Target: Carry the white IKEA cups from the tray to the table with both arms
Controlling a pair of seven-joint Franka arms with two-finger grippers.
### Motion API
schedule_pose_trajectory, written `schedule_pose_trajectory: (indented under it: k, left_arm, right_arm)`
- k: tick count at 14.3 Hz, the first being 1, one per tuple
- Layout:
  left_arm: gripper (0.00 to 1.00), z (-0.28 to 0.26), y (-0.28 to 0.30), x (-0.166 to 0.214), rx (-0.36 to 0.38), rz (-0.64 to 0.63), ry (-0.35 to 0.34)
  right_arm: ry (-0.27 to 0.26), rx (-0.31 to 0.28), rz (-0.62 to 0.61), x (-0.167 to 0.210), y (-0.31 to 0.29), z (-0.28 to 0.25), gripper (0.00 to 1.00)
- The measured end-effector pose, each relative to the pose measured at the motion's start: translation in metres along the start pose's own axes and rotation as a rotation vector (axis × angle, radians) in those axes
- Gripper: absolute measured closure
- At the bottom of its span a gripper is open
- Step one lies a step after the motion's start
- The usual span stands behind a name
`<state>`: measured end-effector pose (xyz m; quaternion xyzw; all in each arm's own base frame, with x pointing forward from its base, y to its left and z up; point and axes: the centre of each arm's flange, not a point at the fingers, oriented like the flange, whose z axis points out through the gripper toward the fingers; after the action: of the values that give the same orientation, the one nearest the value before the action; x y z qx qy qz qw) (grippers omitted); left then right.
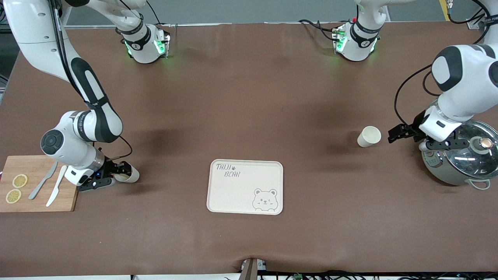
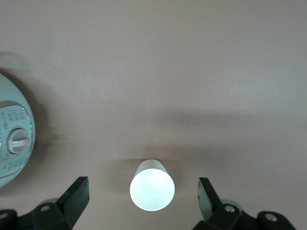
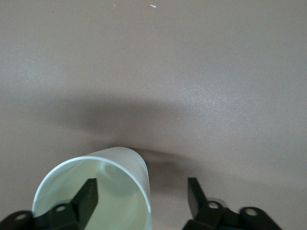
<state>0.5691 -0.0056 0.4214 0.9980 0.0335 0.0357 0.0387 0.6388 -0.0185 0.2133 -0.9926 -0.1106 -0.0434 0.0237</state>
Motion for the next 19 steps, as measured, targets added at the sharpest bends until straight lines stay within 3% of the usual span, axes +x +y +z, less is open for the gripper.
schedule_pose_trajectory:
  k: [1, 6, 12, 16, 19]
  left_arm:
    - [0.00, -0.009, 0.001, 0.004, -0.001, -0.009, 0.007]
    - [0.00, -0.049, 0.014, 0.015, -0.007, -0.011, -0.010]
    - [0.00, -0.106, 0.046, 0.015, -0.011, 0.006, -0.034]
    - [0.00, -0.138, 0.046, 0.001, 0.023, 0.051, -0.028]
    - [0.00, -0.152, 0.040, -0.010, 0.088, 0.156, -0.047]
  right_arm:
    - [0.001, 0.000, 0.000, 0.000, 0.000, 0.000, 0.00]
    - [-0.055, 0.020, -0.002, 0.007, 0.001, -0.030, 0.00]
    - [-0.169, 0.064, 0.001, 0.030, 0.011, -0.175, 0.00]
    - [-0.176, 0.064, 0.065, 0.041, 0.006, -0.276, 0.00]
    - [-0.152, 0.051, 0.163, 0.043, -0.017, -0.314, 0.00]
